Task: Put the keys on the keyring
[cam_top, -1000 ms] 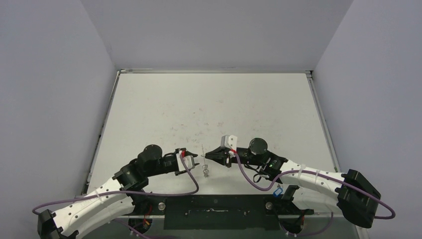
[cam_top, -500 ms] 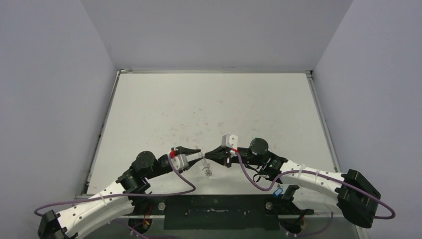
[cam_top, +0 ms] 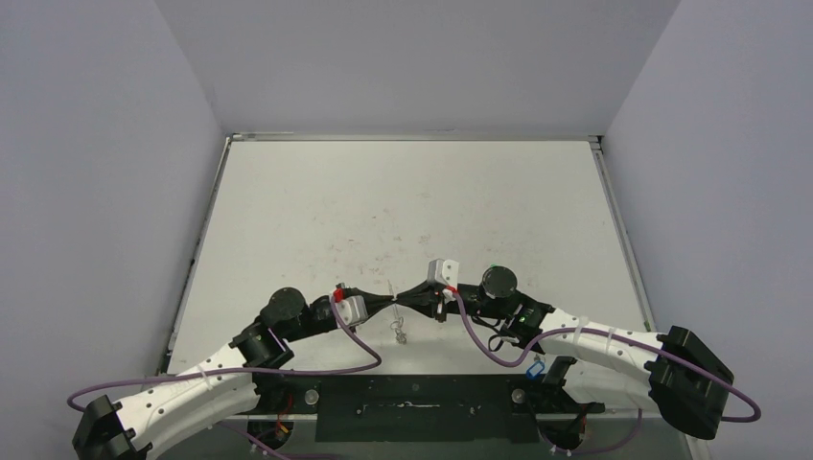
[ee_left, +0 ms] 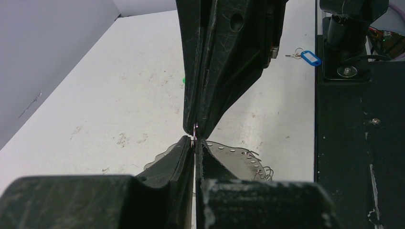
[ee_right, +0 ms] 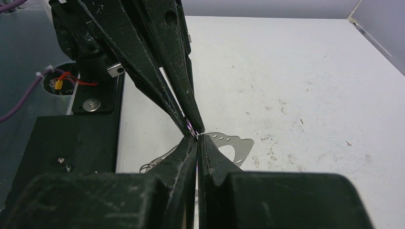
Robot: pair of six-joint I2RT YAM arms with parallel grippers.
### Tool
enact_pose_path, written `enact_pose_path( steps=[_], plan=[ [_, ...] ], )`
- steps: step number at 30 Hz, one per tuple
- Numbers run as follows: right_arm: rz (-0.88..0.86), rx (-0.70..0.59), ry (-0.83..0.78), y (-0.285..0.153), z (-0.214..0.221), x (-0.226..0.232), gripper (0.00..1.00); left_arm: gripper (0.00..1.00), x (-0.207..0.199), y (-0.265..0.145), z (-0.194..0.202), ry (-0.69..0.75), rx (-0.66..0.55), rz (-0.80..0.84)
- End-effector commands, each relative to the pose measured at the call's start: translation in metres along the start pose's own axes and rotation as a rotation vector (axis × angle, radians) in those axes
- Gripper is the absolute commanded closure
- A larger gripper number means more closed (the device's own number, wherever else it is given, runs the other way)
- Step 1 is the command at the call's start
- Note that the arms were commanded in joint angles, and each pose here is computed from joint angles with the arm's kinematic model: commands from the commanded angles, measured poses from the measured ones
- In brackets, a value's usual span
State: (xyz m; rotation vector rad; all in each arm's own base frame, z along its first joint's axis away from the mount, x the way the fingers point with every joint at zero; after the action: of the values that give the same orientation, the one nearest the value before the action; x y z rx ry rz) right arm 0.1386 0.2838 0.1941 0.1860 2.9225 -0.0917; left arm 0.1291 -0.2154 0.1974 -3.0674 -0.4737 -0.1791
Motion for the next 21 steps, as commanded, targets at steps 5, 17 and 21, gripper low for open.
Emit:
enact_pose_path(
  steps=[5,17,21],
  plan=[
    [0.000,-0.088,-0.060,0.001,-0.024,-0.001,0.68,1.00,0.006,-0.002,-0.031,0.044,-0.052,-0.022],
    [0.193,-0.053,-0.046,-0.028,-0.018,-0.013,0.01,1.00,0.007,-0.007,-0.024,-0.001,0.057,-0.038],
    [0.261,-0.058,0.041,-0.034,-0.016,-0.017,0.00,1.00,0.006,-0.005,-0.020,-0.035,0.082,-0.037]
  ],
)
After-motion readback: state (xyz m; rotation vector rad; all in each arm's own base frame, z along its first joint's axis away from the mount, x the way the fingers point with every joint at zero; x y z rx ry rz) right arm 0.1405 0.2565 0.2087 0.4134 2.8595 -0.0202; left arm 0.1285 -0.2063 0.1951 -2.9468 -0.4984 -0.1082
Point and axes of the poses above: each gripper's point midway between its finger pads, its own y axis out along the fingers, its own x axis along the line the jaws close on, z = x × y, the point moved 5 cm from there along -y, back along the fingers, and after that the axes turned 7 degrees about -y, right-handed, at the moved point
